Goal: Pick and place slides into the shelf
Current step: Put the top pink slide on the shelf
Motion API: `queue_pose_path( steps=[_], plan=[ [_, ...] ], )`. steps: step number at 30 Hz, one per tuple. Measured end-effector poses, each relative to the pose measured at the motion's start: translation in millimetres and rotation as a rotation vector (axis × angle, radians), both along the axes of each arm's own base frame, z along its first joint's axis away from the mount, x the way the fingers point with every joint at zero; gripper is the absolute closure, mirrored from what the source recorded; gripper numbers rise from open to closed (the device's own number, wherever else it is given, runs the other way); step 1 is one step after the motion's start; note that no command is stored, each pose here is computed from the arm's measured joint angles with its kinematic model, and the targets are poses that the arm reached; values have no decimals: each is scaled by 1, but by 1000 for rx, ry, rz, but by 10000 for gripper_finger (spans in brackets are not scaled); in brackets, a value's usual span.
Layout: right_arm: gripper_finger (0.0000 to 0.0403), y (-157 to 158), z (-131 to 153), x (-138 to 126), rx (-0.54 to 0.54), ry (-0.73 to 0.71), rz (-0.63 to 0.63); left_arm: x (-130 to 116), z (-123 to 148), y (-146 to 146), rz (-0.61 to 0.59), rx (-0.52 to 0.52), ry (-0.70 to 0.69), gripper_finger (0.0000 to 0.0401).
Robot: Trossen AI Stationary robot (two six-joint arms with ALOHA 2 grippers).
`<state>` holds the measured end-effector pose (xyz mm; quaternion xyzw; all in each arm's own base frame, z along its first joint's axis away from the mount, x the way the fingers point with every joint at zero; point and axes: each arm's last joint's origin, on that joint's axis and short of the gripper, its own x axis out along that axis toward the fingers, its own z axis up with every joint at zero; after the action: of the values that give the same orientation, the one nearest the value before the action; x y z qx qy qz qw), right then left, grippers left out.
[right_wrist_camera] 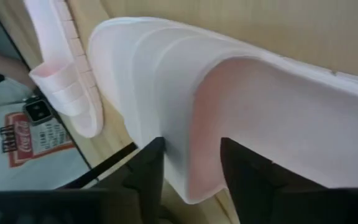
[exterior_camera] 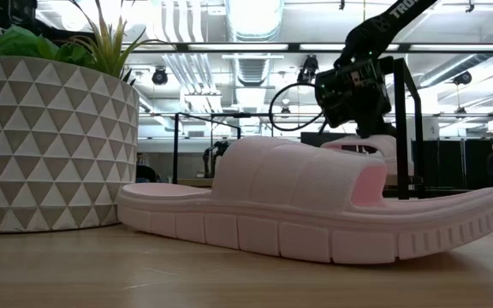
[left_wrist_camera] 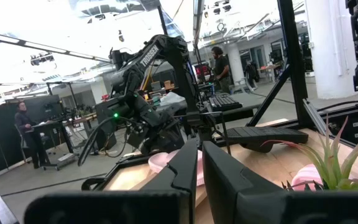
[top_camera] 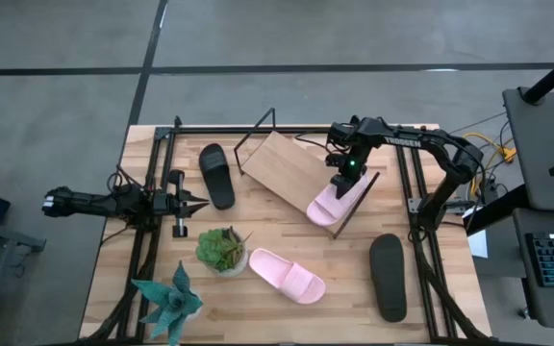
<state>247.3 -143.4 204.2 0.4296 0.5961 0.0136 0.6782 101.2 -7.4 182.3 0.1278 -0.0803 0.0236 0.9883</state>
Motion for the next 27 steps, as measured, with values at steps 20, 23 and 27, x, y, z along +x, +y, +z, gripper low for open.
queue_pose_path(
  steps=[20,23,27],
  plan=[
    [188,-1,30,-1,-42,22,22,0,0,0,0,0,1,390],
    [188,-3,40,2,-64,15,22,0,0,0,0,0,1,390],
    [188,-9,57,5,-202,70,2,0,0,0,0,0,1,390]
  ],
)
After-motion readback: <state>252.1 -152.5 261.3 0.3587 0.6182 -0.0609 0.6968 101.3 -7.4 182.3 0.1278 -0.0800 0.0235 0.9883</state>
